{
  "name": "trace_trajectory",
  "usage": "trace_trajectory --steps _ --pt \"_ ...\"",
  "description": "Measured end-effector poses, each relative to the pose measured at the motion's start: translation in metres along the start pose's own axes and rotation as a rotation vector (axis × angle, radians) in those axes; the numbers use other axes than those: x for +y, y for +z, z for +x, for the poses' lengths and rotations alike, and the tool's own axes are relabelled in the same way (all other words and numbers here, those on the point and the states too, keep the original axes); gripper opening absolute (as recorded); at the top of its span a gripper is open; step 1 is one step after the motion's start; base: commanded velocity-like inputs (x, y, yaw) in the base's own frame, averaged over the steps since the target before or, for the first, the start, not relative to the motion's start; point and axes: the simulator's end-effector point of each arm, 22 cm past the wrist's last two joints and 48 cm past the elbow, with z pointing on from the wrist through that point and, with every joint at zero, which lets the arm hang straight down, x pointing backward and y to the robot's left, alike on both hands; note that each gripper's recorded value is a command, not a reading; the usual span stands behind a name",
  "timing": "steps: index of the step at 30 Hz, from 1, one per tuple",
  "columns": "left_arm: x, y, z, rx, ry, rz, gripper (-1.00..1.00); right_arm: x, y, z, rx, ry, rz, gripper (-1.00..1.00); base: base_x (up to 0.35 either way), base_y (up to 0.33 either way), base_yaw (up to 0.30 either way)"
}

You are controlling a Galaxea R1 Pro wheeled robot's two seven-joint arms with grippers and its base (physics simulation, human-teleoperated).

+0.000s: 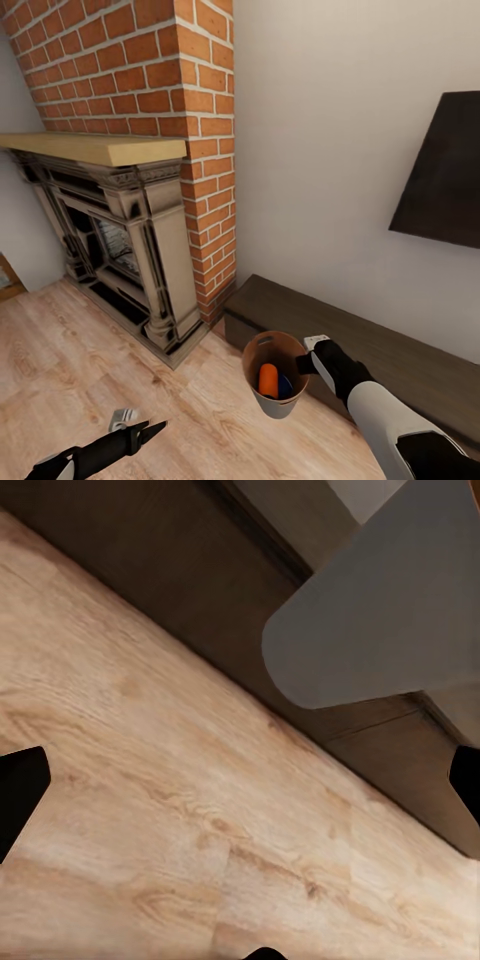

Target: Put the three can of soda from the living room inside the tash can in the kitchen.

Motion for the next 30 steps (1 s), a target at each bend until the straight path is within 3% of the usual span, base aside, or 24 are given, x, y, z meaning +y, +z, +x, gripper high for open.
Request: trace_trajectory --steps 23,30 --pt "-0.0001 0.0001 -0.0005 -0.001 0.001 0.0 1.0 0.0013 0.0002 0.0006 0.001 -0.002 -0.001 -1.0 0.001 0.0 0.291" --pt "-0.0002 0.0002 -0.0005 0.0 0.0 0.0 1.0 0.0006 0.0002 0.0007 0.002 -0.006 0.002 -1.0 0.281 0.041 0.291"
